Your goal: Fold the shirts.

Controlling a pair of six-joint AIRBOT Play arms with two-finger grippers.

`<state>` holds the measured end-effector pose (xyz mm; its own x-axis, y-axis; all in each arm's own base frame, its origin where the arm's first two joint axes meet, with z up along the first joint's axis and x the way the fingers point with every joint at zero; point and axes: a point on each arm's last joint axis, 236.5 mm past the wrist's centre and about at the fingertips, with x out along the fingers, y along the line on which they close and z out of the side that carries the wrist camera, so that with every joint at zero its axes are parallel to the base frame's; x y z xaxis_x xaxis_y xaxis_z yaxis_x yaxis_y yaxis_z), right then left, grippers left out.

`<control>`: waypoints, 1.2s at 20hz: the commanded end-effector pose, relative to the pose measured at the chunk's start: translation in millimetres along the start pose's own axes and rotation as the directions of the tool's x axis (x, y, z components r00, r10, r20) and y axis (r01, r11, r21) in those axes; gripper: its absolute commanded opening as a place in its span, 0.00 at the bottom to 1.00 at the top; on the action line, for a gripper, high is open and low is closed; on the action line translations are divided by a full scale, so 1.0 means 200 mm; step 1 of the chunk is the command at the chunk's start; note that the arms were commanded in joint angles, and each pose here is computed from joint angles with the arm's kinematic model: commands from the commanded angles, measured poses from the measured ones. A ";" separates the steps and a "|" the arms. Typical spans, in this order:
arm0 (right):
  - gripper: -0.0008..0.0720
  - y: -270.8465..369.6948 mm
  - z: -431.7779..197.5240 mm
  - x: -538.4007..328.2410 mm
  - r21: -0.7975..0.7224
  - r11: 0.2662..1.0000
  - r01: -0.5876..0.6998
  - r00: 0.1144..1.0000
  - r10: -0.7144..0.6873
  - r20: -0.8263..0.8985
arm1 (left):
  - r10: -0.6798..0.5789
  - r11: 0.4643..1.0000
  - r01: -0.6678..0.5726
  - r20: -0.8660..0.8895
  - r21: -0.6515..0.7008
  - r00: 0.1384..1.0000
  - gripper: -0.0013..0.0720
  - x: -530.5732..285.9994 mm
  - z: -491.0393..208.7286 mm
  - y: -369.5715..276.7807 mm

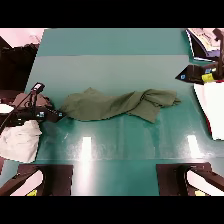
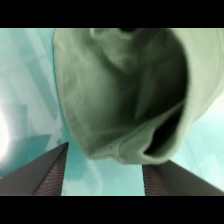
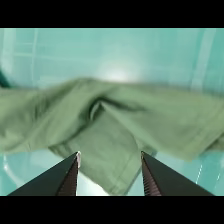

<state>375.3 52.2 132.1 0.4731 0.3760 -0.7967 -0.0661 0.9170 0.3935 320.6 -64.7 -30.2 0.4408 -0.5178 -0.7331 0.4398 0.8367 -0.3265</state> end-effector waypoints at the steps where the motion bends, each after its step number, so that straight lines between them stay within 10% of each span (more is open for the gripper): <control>1: 0.61 -0.03 -0.13 0.04 0.032 0.999 0.008 1.000 -0.008 0.004 | -0.056 0.998 0.056 0.044 0.005 0.997 0.55 0.06 0.04 -0.04; 4: 0.61 -0.04 -0.31 0.07 0.074 0.997 0.005 0.999 -0.002 -0.042 | -0.082 0.997 0.082 0.014 0.014 0.997 0.51 0.11 0.02 -0.09; 6: 0.61 -0.07 -0.47 0.13 0.133 0.991 0.012 0.993 0.004 -0.120 | -0.096 0.995 0.096 0.017 0.019 0.995 0.07 0.10 0.04 -0.12; 15: 0.61 -0.12 -0.97 0.59 0.431 0.902 0.007 0.940 0.141 -0.311 | -0.191 0.982 0.191 0.090 0.011 0.977 0.05 -0.13 0.44 -0.26; 24: 0.59 0.03 -0.89 0.87 0.356 0.934 -0.014 0.931 0.142 -0.337 | -0.218 0.975 0.221 0.078 -0.033 0.973 0.05 -0.16 0.45 -0.30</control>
<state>285.0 136.8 -79.9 0.1190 0.5378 -0.8346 0.2718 0.7909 0.5484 354.4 -112.2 64.5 0.4106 -0.6893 -0.5969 0.5043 0.7171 -0.4811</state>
